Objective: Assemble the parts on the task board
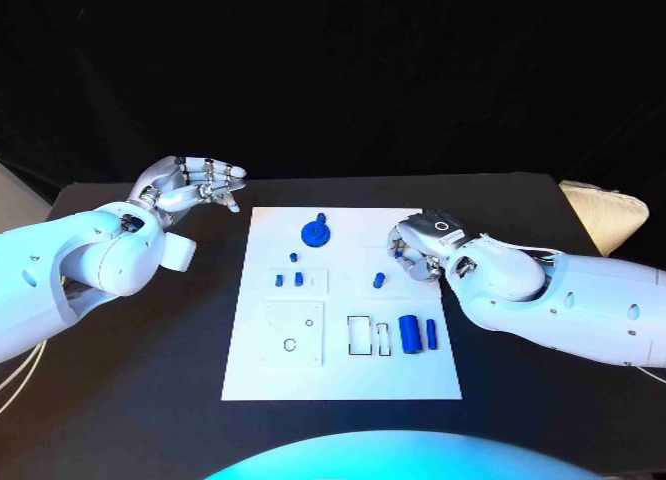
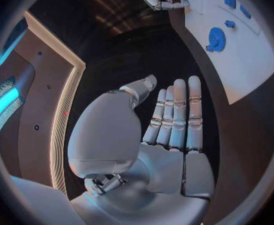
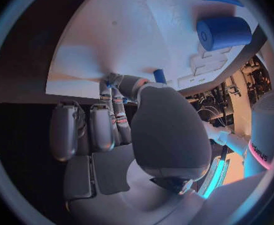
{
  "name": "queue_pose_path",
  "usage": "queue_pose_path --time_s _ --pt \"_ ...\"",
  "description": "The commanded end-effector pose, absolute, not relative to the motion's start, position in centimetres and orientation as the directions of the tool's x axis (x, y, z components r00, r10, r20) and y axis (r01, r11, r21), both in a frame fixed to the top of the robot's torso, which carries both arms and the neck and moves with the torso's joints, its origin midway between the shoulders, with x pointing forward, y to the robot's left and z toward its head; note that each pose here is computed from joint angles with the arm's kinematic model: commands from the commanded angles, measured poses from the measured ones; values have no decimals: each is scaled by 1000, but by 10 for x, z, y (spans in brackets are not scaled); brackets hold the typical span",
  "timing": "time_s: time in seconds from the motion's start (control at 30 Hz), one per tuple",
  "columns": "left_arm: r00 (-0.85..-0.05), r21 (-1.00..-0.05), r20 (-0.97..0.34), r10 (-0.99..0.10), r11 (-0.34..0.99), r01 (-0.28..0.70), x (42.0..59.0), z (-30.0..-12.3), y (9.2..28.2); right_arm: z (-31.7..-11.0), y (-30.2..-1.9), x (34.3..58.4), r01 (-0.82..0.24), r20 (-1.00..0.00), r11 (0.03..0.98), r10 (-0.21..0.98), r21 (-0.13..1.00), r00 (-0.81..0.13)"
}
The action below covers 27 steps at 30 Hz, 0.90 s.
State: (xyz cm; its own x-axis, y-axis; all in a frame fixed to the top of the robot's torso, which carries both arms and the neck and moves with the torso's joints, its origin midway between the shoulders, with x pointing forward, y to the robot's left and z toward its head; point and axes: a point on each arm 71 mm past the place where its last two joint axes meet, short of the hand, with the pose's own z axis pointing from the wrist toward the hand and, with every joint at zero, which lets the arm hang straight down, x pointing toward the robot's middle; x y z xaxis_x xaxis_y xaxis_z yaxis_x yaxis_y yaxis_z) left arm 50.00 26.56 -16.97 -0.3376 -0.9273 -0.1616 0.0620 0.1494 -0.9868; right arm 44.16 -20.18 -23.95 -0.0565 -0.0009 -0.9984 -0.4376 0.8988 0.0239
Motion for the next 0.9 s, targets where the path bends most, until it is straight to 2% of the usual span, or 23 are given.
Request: queue_pose_path --time_s 0.03,0.6,0.9 --pt "-350 -988 -155 -924 141 64 500 -169 264 -247 -206 440 -416 -997 909 -28 6 -77" --pt "-350 -988 -156 -924 142 65 500 -170 264 -238 -205 436 -415 -999 909 38 43 -21" --pt "-350 -987 -161 -923 147 66 501 -170 265 -219 -206 436 -416 -998 908 59 51 8"
